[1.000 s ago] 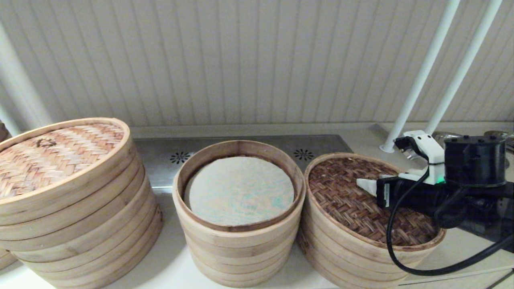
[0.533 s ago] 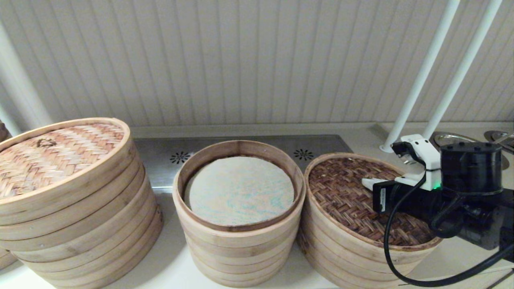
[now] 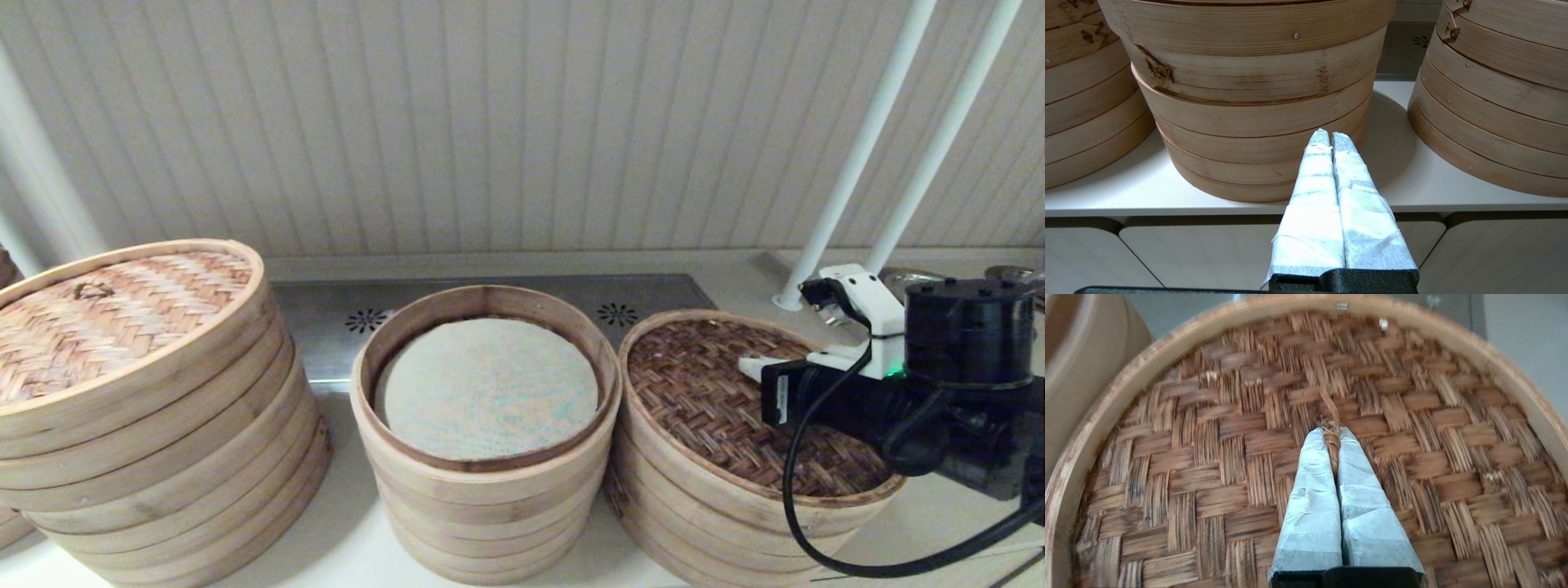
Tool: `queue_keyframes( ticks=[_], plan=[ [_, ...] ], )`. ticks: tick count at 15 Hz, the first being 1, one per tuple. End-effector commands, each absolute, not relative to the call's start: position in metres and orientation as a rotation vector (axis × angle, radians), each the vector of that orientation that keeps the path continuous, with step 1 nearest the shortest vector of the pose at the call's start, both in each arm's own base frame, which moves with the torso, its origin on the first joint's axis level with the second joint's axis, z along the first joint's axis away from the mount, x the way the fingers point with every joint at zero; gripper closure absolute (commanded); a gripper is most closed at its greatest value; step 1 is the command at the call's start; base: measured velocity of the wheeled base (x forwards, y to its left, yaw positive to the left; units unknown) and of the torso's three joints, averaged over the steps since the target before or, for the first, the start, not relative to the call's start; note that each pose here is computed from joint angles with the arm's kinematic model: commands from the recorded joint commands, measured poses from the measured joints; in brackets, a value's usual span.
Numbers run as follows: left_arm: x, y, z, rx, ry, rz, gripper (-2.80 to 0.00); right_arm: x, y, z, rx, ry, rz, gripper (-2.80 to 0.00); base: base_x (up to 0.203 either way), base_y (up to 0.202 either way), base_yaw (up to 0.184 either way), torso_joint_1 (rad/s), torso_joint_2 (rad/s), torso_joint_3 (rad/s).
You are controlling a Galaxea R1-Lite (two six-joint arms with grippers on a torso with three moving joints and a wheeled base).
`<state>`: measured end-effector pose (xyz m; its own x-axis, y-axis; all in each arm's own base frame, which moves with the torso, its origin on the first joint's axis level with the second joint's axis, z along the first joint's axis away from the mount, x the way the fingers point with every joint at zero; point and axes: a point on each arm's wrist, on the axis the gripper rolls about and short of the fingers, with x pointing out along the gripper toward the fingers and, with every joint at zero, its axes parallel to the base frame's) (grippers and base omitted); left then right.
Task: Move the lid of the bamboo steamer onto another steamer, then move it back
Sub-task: Pick up the steamer, then put the steamer
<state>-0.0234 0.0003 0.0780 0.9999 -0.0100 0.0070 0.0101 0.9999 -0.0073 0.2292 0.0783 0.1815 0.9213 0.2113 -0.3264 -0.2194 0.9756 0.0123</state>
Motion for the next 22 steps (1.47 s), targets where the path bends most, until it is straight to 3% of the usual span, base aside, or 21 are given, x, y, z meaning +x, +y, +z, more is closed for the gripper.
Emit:
queue_keyframes(
  ticks=[1, 12, 22],
  plan=[
    [-0.023, 0.000, 0.078, -0.009, -0.008, -0.009, 0.00, 0.226, 0.077, 0.190, -0.017, 0.294, 0.221, 0.00, 0.000, 0.000, 0.000, 0.000, 0.00, 0.000],
    [-0.023, 0.000, 0.078, -0.009, -0.008, -0.009, 0.00, 0.206, 0.067, 0.222, -0.003, 0.197, 0.191, 0.00, 0.000, 0.000, 0.000, 0.000, 0.00, 0.000],
    [-0.023, 0.000, 0.078, -0.008, -0.008, -0.009, 0.00, 0.197, 0.066, 0.284, 0.013, 0.136, 0.201, 0.00, 0.000, 0.000, 0.000, 0.000, 0.00, 0.000]
  ],
)
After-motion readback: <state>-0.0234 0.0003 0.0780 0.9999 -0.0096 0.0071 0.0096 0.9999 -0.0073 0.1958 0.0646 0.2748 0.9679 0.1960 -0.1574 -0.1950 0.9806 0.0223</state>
